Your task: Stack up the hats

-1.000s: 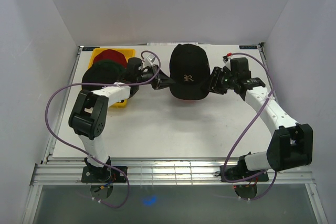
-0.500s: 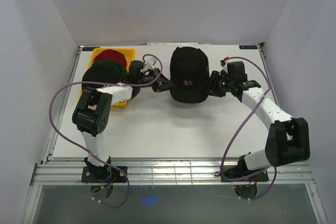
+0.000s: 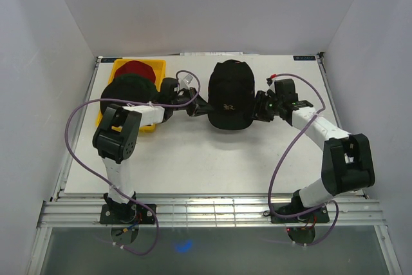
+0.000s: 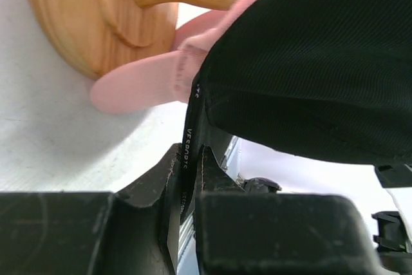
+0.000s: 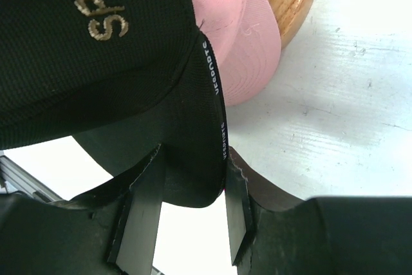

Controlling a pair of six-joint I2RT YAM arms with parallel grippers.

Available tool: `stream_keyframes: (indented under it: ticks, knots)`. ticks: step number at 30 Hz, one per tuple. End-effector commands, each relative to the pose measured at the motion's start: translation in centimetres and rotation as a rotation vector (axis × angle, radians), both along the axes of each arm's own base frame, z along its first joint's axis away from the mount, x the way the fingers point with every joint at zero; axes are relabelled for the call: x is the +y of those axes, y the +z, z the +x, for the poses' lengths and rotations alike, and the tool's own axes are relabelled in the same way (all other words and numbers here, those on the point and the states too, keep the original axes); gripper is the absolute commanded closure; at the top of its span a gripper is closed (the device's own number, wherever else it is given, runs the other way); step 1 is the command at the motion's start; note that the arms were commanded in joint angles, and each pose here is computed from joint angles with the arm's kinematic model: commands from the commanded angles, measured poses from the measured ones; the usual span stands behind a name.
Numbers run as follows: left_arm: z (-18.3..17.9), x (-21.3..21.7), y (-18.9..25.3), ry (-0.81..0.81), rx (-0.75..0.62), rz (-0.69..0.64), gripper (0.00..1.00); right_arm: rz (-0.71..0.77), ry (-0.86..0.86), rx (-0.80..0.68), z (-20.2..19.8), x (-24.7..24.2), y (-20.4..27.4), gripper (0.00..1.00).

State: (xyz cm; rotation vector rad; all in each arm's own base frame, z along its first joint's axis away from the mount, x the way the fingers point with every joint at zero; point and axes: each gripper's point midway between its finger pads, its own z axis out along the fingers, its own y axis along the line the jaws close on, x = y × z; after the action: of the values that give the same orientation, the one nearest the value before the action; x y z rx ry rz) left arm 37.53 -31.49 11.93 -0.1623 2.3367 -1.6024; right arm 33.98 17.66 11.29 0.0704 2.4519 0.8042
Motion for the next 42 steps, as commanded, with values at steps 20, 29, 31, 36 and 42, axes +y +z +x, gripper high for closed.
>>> stream_keyframes:
  ticks: [20, 29, 31, 36, 42]
  knots:
    - [-0.8, 2.1, -6.6, 0.04, 0.048, 0.292, 0.88, -0.178, -0.065, 0.15, -0.9, -3.2, -6.9, 0.74]
    - [-1.9, 2.9, -7.0, 0.028, 0.035, 0.353, 0.57, -0.191, -0.093, 0.126, -0.1, -4.1, -5.4, 0.5]
    - [-2.2, 3.1, -7.3, 0.029, 0.032, 0.37, 0.51, -0.192, -0.097, 0.124, 0.0, -4.3, -5.2, 0.45]
    - [-2.4, 3.4, -6.9, 0.032, 0.01, 0.377, 0.52, -0.184, -0.107, 0.112, 0.2, -4.5, -4.5, 0.37]
    - [-2.2, 3.4, -5.9, 0.039, -0.017, 0.371, 0.73, -0.164, -0.1, 0.088, 0.8, -4.1, -3.0, 0.36]
